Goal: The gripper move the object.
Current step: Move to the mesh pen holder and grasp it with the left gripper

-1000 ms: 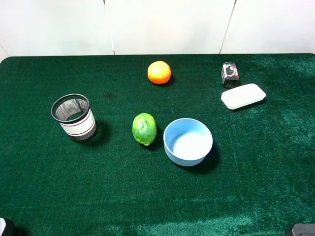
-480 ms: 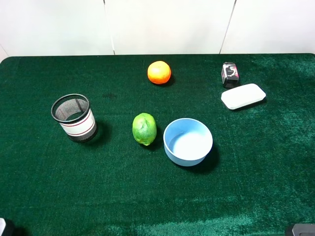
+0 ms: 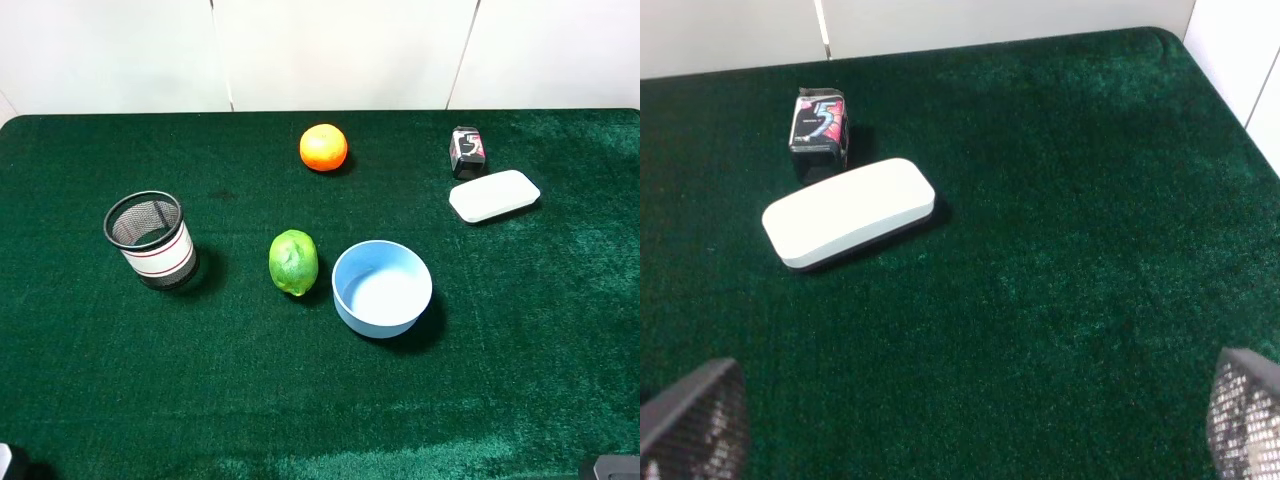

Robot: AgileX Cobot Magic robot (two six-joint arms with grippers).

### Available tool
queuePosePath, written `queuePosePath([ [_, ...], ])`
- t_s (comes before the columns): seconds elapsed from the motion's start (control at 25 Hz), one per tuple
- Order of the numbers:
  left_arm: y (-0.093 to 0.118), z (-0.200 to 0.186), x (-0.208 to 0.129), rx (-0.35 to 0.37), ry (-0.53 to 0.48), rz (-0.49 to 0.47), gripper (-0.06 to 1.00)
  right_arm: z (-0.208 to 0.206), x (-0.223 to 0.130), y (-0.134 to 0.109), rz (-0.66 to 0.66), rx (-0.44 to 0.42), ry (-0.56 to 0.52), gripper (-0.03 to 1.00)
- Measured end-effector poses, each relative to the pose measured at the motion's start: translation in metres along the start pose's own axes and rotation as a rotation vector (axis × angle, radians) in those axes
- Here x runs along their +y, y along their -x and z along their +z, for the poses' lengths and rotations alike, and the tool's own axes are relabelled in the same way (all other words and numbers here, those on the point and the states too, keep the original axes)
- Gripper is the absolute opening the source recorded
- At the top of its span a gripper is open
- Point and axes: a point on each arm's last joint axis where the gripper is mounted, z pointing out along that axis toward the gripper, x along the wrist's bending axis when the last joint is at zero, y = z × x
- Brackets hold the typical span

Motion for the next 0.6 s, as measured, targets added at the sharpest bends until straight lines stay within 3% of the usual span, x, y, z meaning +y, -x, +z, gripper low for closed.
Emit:
queuePosePath([
  [0.6, 0.005, 0.019, 0.078, -0.02, -0.265, 0.121, 0.99, 0.0, 0.0, 0.0, 0.0, 0.0, 0.0, 0.69],
])
